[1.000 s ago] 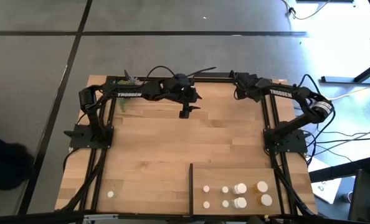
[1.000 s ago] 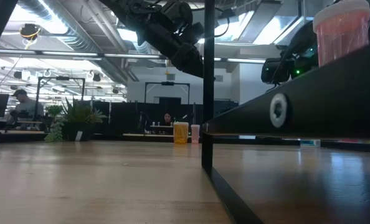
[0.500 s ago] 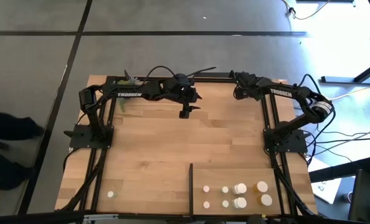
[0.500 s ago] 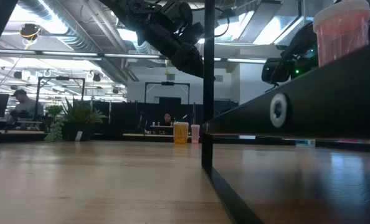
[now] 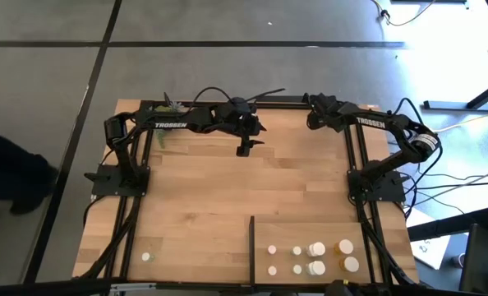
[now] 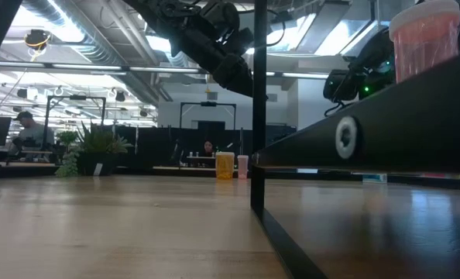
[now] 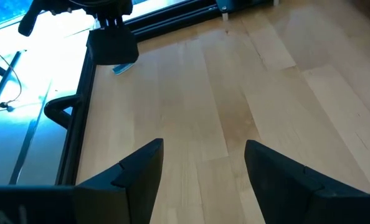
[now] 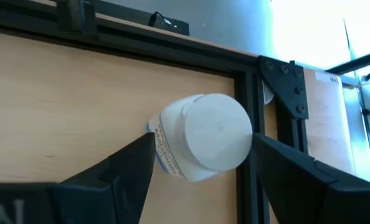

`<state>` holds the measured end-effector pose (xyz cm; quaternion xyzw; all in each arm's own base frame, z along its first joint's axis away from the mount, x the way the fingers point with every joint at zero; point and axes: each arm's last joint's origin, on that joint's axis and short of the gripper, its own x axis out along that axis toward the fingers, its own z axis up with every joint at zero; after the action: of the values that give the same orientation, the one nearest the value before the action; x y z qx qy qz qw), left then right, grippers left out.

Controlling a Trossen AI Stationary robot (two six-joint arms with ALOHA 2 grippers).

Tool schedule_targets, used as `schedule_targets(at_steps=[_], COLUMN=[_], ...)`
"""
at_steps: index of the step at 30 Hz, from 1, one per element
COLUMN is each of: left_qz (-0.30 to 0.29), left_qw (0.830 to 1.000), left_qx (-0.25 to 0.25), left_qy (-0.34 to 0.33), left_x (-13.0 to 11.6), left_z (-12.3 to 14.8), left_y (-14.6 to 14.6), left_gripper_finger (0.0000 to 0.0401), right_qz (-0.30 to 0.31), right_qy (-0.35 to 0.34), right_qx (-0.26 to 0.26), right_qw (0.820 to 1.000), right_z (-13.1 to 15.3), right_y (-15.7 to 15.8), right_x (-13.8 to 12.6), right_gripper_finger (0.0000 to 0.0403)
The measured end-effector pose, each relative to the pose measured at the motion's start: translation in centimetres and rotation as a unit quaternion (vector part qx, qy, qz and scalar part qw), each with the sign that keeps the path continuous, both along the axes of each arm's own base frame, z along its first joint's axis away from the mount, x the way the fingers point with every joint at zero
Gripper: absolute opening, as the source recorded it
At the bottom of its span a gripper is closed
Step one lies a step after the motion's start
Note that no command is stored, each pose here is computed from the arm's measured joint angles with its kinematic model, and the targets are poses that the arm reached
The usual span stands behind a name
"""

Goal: Pick and place medicine bottles onto shelf by color
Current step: Put the white pill bottle on the shelf aligned with the other white pill bottles

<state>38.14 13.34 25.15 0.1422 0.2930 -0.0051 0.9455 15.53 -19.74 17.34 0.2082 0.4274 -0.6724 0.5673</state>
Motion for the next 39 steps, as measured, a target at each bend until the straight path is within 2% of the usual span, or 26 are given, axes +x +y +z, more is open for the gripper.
schedule_targets(at_steps=[18, 24, 30, 39], left_qz=[0.000, 0.000, 0.000, 0.000], left_qw=[1.000, 1.000, 1.000, 1.000], left_qx=[0.000, 0.000, 0.000, 0.000], left_qy=[0.000, 0.000, 0.000, 0.000], left_x=[0.00, 0.00, 0.00, 0.00], left_z=[0.00, 0.00, 0.00, 0.00], left_y=[0.00, 0.00, 0.00, 0.00], left_gripper_finger=[0.0219, 0.0219, 0.0219, 0.0219], right_qz=[0.040, 0.076, 0.084, 0.088], right_qy=[0.013, 0.005, 0.000, -0.004], right_qx=[-0.005, 0.029, 0.036, 0.038], right_qw=[0.999, 0.997, 0.996, 0.995], right_z=[0.18, 0.06, 0.04, 0.04], right_y=[-0.68, -0.97, -1.00, -0.99], right_x=[0.01, -0.31, -0.30, -0.25], right_gripper_finger=[0.0267, 0.0267, 0.0266, 0.0222])
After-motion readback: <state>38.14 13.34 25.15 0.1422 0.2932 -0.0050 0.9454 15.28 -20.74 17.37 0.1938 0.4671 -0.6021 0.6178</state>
